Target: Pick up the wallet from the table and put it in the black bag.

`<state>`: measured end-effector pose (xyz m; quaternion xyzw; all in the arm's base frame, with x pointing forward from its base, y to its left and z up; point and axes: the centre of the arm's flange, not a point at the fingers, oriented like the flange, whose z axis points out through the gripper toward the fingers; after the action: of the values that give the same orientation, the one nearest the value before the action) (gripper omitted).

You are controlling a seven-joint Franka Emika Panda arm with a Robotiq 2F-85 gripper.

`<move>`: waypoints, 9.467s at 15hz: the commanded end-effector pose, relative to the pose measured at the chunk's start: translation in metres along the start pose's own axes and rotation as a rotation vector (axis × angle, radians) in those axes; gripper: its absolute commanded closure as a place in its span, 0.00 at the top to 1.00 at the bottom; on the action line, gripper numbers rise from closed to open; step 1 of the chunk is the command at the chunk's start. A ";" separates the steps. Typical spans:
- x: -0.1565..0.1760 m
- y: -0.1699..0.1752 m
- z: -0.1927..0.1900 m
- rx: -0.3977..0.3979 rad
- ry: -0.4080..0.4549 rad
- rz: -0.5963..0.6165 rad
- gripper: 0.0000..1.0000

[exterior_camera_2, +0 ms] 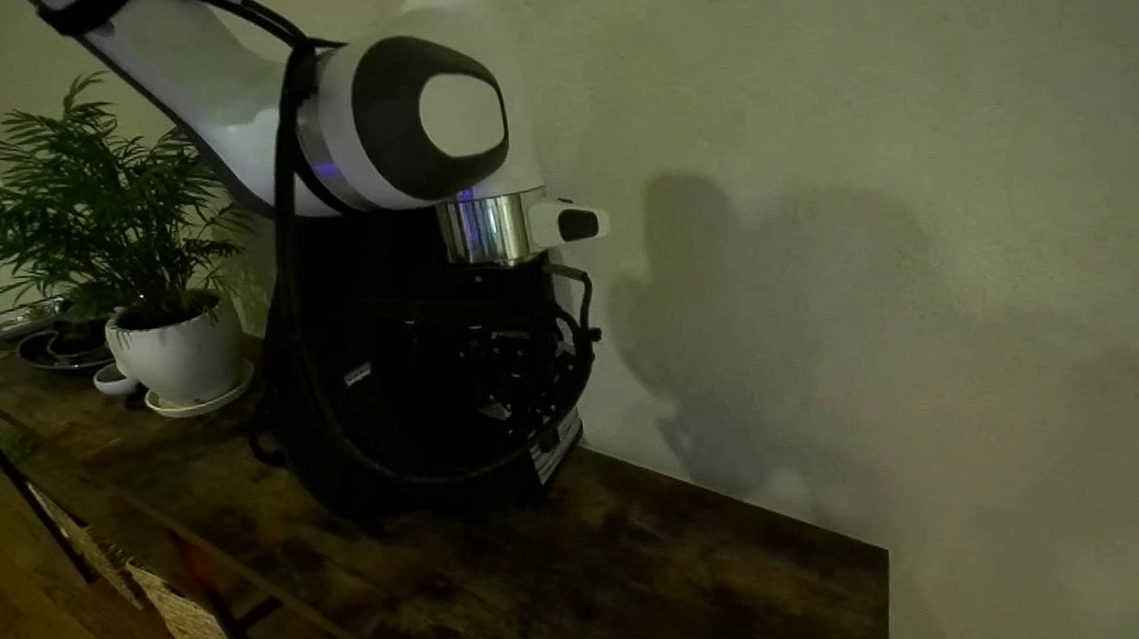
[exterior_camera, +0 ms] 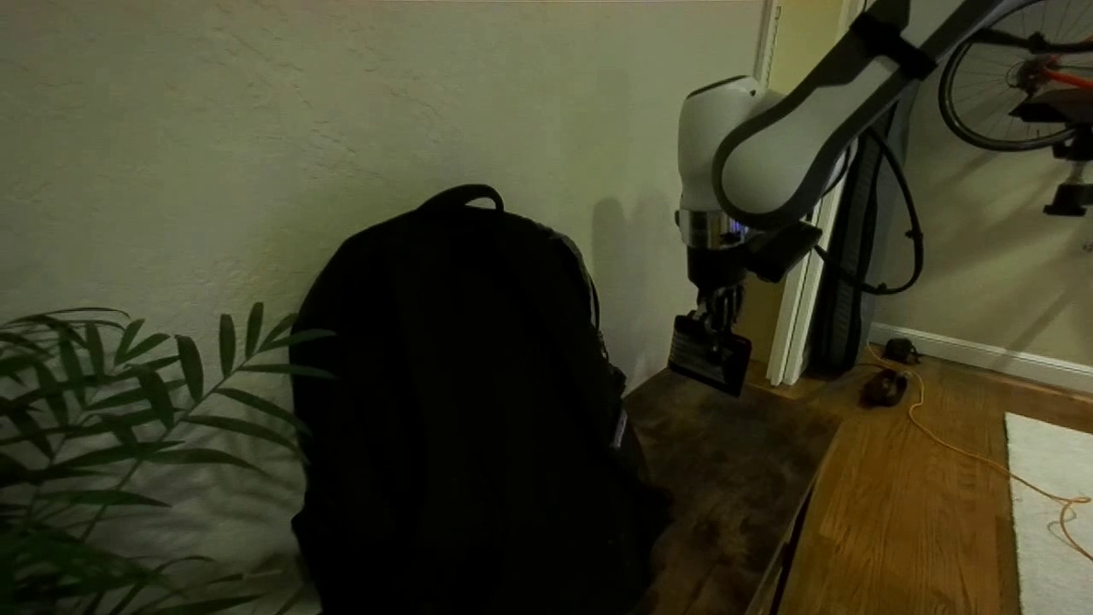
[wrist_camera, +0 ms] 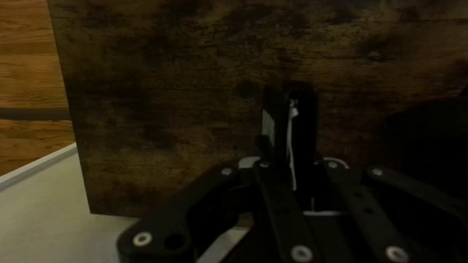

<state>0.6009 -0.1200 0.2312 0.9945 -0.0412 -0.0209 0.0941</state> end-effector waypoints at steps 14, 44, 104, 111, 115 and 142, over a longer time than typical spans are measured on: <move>-0.030 -0.021 -0.139 -0.076 0.113 -0.073 0.05; -0.013 -0.088 -0.189 0.109 0.325 -0.414 0.05; 0.069 -0.108 -0.097 0.462 0.784 -0.715 0.97; 0.055 -0.098 -0.108 0.509 0.827 -0.685 1.00; 0.047 -0.100 -0.112 0.584 0.864 -0.659 1.00; -0.019 -0.025 -0.107 0.010 0.482 -0.270 1.00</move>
<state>0.5962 -0.0899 0.3170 0.9529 0.1517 0.2555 0.0605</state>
